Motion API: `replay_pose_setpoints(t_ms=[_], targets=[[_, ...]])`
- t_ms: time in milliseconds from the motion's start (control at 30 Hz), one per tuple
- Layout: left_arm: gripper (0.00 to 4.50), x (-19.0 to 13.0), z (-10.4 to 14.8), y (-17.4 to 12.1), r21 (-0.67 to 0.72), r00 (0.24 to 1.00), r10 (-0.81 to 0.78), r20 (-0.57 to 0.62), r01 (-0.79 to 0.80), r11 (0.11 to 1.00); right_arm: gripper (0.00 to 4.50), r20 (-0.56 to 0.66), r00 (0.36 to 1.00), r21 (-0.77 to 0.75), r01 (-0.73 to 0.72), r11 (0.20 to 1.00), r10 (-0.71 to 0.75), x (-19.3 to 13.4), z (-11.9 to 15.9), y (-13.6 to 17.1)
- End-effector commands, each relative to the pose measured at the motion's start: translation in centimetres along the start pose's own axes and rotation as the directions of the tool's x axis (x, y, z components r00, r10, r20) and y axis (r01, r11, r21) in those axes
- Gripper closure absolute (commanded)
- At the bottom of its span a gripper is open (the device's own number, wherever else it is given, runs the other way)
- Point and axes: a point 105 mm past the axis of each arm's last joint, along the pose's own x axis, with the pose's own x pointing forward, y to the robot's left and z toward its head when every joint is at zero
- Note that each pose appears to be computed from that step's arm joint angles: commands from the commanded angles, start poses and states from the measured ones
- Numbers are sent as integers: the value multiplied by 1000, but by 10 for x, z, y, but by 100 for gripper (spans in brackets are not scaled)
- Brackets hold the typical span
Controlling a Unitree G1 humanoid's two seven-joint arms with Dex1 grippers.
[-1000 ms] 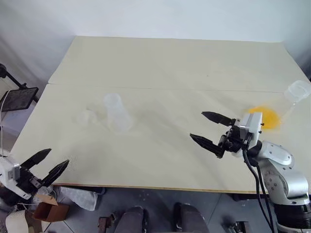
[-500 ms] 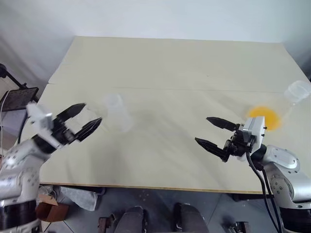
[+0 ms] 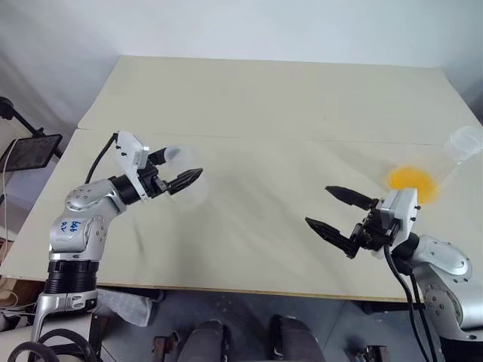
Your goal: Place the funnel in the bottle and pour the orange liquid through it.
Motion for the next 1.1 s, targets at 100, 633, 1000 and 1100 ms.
replay_pose_setpoints(t_ms=[100,633,1000,1100], targets=[[121,-3,3,-3,39,999,-46,-21,47,998,0,45,999,-52,34,998,-32,-3,13,0],[217,93,34,-52,107,925,-374,63,367,924,0,-37,966,-67,255,965,-257,-53,4,-4],[217,167,22,-97,159,867,-496,47,484,861,0,-56,910,-73,407,910,-411,-78,5,16],[217,169,17,-97,159,868,-495,27,486,860,0,-54,903,-75,421,904,-425,-79,6,19]])
